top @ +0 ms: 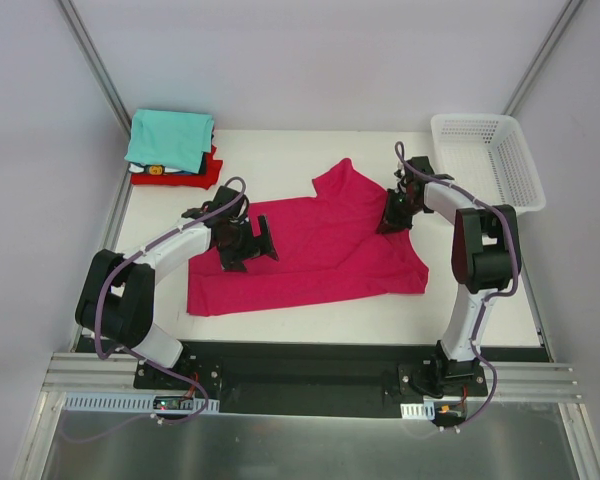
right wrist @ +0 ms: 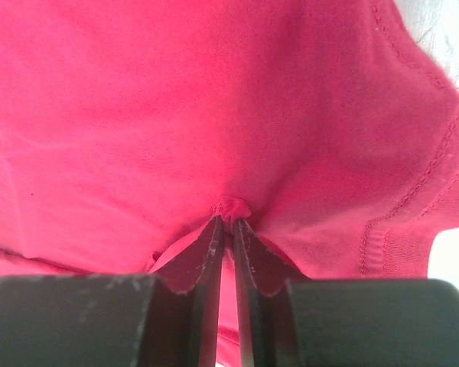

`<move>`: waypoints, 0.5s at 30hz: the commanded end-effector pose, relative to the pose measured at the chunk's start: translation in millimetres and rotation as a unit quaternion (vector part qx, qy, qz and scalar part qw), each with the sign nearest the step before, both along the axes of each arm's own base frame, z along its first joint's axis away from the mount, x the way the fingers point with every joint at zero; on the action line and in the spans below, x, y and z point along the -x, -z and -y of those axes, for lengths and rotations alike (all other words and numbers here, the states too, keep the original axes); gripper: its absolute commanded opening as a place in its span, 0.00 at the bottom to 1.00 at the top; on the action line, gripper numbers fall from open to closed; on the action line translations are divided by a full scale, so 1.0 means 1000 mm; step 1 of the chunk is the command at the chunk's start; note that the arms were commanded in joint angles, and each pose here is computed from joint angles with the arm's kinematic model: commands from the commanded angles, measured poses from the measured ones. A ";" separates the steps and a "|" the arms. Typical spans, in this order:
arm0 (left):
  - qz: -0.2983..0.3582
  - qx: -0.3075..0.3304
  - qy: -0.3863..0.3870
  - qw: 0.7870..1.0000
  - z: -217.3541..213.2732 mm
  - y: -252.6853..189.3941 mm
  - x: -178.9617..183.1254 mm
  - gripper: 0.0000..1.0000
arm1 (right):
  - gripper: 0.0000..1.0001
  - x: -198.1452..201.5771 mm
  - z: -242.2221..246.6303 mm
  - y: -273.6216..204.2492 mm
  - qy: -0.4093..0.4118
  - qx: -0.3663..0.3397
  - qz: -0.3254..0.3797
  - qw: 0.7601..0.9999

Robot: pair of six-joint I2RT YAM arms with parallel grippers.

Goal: Fold and stack the t-shirts

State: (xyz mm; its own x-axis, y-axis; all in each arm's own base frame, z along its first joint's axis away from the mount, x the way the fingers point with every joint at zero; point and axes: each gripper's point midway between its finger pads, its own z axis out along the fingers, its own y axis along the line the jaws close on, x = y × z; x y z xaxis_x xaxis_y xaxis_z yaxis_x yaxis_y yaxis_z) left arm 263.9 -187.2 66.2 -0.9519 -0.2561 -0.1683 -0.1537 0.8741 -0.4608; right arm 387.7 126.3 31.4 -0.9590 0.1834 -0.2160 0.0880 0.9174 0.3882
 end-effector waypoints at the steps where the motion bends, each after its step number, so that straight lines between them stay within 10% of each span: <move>1: 0.010 0.011 0.010 1.000 0.002 -0.007 0.001 0.99 | 0.12 -0.005 -0.008 -0.031 -0.010 -0.016 0.033 0.999; 15: 0.012 0.015 0.005 1.000 -0.001 -0.010 0.010 0.99 | 0.12 0.044 -0.023 -0.109 -0.043 -0.026 0.096 0.994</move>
